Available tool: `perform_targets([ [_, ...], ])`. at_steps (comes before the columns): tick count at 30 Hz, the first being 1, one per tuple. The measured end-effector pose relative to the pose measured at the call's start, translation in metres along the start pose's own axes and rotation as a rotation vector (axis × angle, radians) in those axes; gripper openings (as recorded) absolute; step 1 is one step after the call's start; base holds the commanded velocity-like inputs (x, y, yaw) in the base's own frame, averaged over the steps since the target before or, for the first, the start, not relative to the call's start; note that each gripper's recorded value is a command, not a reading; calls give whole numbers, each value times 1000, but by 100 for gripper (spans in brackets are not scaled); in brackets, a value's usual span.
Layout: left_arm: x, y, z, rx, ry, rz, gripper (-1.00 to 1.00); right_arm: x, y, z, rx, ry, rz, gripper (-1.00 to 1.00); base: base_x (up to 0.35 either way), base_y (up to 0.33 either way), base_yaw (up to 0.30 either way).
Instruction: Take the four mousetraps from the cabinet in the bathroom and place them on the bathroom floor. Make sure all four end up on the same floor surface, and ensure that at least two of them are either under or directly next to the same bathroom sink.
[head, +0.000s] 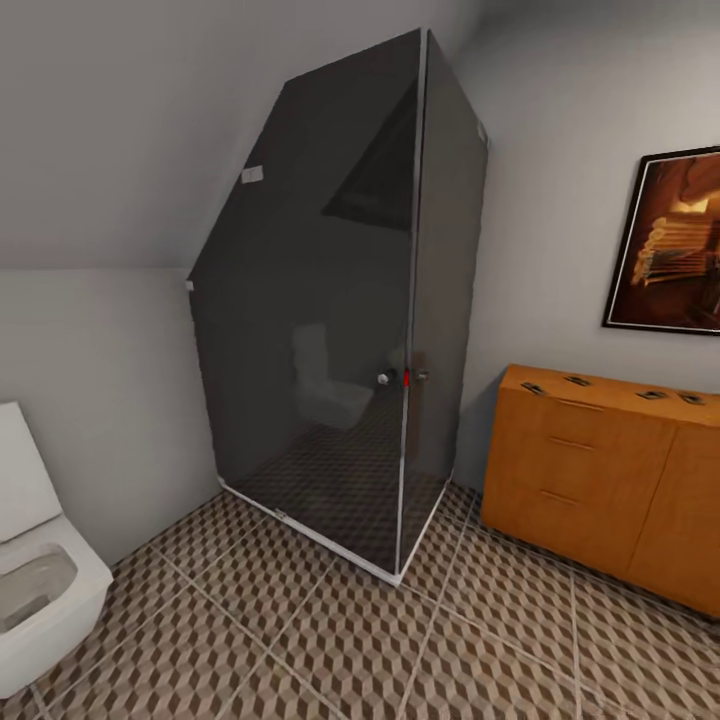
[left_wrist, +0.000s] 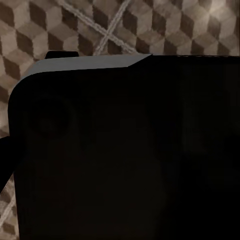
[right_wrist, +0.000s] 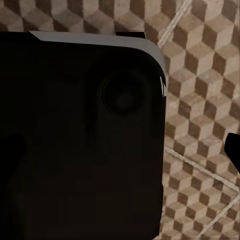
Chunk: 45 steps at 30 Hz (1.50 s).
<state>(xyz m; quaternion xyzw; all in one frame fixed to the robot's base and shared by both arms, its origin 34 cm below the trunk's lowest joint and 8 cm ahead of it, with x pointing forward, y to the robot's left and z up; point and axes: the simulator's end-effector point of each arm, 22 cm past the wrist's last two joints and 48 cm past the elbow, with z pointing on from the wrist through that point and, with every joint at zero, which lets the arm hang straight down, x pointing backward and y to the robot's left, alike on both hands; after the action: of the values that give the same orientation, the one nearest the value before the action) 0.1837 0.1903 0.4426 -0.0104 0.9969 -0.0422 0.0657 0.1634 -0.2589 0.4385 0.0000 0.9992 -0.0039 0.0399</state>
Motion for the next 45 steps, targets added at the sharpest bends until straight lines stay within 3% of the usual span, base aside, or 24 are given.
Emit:
perform_targets([
  [45, 0, 0, 0, -1, -1, 2, 100, 0, 0, 0, 0, 0, 0, 100, 0, 0, -294],
])
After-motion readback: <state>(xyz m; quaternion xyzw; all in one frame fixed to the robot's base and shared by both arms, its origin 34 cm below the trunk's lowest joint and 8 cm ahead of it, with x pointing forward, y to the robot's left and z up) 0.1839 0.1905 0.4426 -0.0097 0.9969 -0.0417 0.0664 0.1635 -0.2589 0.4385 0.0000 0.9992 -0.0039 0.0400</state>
